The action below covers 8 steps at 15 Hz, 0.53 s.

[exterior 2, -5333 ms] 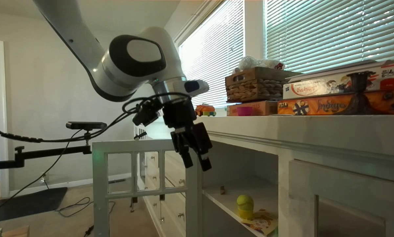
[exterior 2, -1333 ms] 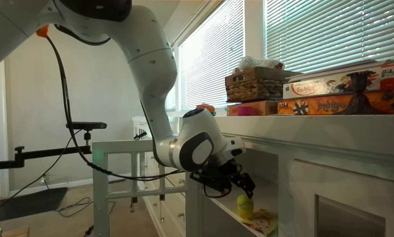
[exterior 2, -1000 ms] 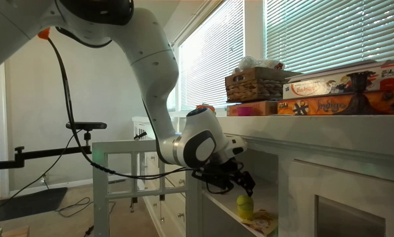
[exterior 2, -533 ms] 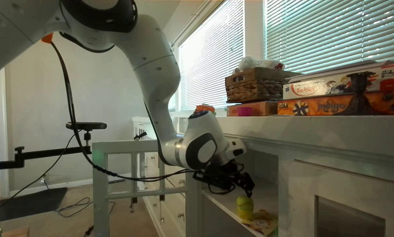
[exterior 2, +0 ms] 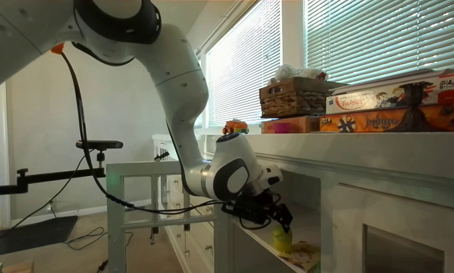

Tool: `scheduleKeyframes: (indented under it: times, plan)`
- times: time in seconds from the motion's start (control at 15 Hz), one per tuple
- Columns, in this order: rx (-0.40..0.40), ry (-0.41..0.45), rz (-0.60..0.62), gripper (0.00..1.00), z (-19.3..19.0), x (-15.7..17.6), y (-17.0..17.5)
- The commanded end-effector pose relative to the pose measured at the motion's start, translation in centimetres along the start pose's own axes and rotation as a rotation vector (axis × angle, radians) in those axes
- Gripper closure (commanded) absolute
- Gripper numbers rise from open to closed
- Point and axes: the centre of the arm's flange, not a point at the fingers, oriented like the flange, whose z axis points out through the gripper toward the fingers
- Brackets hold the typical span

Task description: Put the tennis ball on the countertop.

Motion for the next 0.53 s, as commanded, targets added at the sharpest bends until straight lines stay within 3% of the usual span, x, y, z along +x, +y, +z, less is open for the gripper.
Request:
scheduleKeyframes:
  times: [0.0,0.47]
  plan:
    - [-0.022,0.022,-0.018,0.0,1.3,-0.1,-0.3]
    - [-0.04,0.05,-0.02,0.0,2.5,-0.3,0.1]
